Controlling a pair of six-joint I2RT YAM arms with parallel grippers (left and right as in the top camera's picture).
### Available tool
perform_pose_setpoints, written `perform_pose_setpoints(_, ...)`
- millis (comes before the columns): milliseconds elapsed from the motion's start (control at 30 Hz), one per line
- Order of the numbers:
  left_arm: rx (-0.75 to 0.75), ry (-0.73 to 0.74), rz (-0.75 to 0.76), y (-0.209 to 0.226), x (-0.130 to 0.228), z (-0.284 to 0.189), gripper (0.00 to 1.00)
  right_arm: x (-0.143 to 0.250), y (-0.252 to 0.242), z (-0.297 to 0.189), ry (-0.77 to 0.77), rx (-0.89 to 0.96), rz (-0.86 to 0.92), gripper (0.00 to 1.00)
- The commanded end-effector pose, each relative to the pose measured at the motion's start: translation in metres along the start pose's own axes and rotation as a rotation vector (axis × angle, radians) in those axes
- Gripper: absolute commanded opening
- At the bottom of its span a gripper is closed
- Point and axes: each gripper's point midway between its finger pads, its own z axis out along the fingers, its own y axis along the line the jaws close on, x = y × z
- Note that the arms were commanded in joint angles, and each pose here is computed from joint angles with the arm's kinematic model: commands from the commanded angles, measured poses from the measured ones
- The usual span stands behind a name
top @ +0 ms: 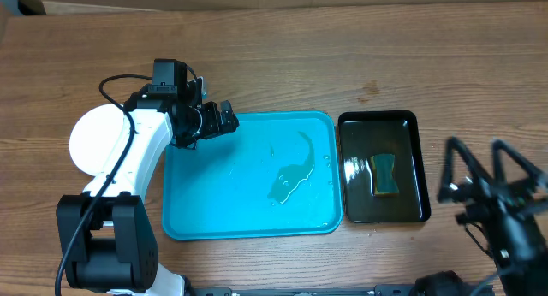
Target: Clean dirty plates on tray and stack at the side
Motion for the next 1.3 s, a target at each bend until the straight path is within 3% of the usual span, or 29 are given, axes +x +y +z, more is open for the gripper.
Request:
perform_pose_setpoints(0,0.014,-0.022,0.032,-0.005,-0.002,-0.008,1.0,-0.004,-0.017,-0.003,-0.117,0.041,-0.077,1.0)
perform_pose_setpoints(267,0.015,-0.022,0.032,-0.006,-0.002,-0.008,1.0,0.004,-0.017,0.001,-0.383,-0.115,-0.107,1.0)
perform_pose_setpoints(667,0.015,-0.022,0.032,-0.006,-0.002,-0.008,1.0,0.082,-0.066,0.017,-0.39,-0.116,-0.141,1.0)
perform_pose_setpoints(900,0.015,-0.022,0.032,-0.006,-0.002,-0.008,1.0,0.117,-0.087,0.027,-0.305,-0.072,-0.139,1.0)
perform_pose_setpoints(1267,0.015,-0.022,0.032,-0.006,-0.002,-0.008,0.99,0.205,-0.125,0.041,0.044,0.017,-0.276,1.0)
